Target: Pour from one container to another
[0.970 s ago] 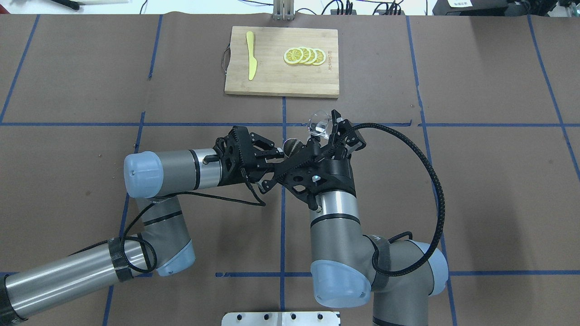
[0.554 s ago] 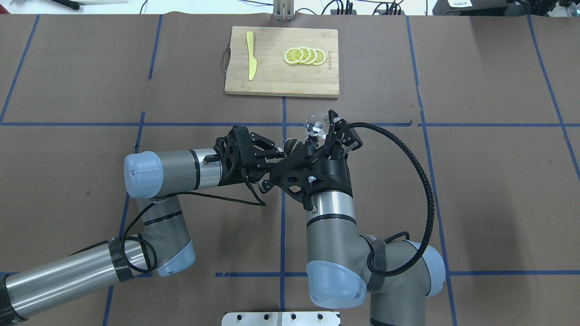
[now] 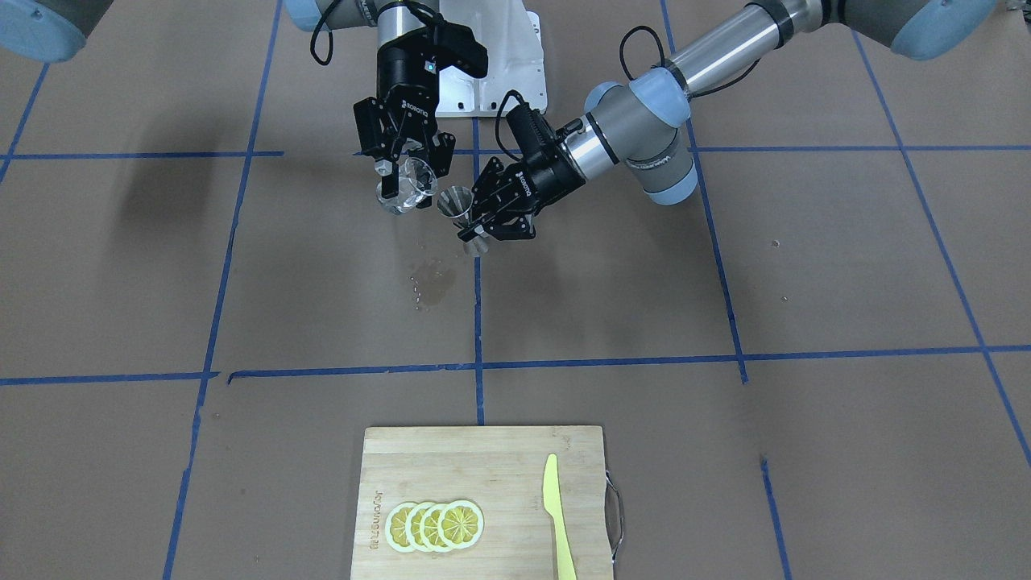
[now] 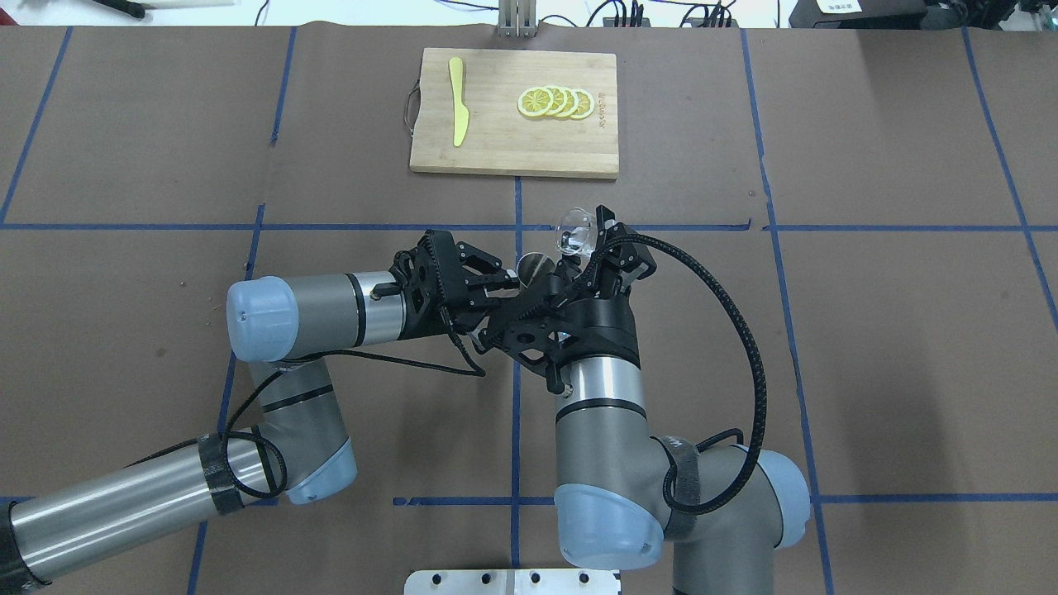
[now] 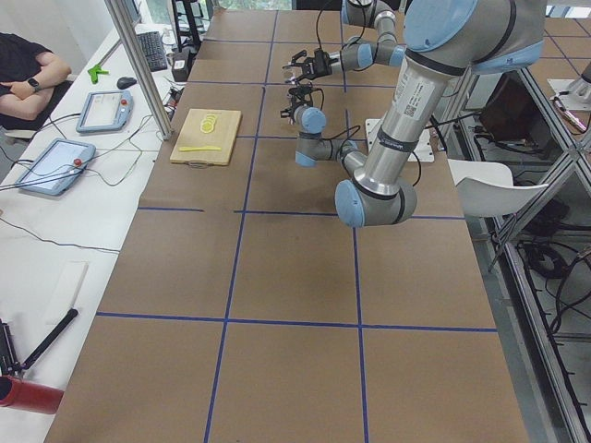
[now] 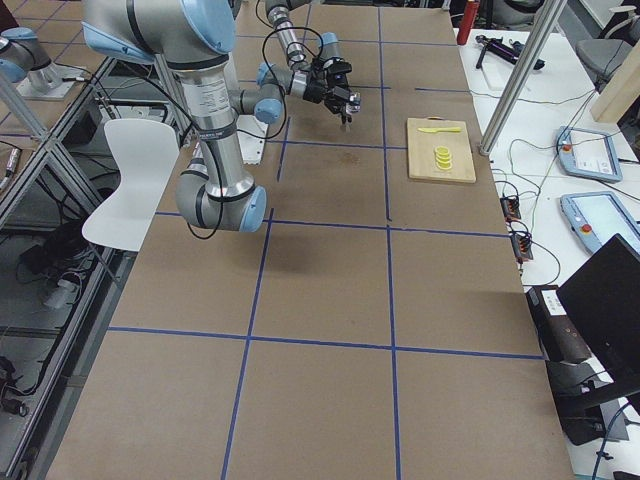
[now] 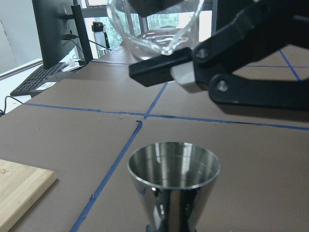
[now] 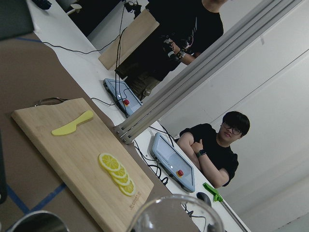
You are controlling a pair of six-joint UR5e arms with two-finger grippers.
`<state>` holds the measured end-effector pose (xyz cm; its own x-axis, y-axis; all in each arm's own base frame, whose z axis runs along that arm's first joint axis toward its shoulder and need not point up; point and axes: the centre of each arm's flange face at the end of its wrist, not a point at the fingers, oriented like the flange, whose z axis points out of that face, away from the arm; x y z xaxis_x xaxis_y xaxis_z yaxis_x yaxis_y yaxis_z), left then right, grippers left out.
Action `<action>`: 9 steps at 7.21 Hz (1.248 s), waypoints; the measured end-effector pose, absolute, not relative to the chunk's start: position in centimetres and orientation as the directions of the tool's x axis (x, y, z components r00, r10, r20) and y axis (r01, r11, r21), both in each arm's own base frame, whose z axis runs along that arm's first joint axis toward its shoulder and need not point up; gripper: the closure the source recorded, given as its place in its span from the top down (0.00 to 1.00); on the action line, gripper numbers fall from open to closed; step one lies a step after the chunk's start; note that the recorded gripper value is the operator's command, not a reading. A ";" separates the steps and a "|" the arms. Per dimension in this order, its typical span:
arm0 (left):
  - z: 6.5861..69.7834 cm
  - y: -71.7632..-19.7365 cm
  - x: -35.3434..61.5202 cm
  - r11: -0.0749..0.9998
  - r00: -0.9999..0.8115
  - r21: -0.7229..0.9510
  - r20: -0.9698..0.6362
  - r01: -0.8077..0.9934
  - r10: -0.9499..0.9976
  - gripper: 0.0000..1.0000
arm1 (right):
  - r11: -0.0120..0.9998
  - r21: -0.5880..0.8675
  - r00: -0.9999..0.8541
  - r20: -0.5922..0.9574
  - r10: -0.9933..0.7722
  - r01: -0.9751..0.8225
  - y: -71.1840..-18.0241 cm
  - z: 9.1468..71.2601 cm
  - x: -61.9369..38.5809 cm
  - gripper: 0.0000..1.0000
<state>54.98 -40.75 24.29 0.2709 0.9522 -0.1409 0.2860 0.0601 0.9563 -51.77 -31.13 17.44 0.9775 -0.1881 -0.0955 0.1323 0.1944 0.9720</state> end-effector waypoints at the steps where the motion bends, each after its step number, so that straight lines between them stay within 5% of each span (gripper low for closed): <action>1: 24.3 -40.7 55.0 0.060 0.271 0.956 -0.141 0.286 0.952 0.00 | 0.189 0.969 0.974 -0.125 -0.191 0.161 -31.1 17.4 -51.8 0.00; 9: 24.0 -40.7 54.9 0.059 0.268 0.955 -0.140 0.291 0.953 0.00 | 0.152 0.911 0.915 -0.354 -0.192 0.384 -31.0 14.8 -52.7 0.00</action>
<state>54.91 -40.66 24.02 0.2680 0.9531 -0.1403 0.2915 0.0586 0.9548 -52.66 -31.03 14.84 0.9151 -0.1925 -0.3543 0.3845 0.1516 0.9106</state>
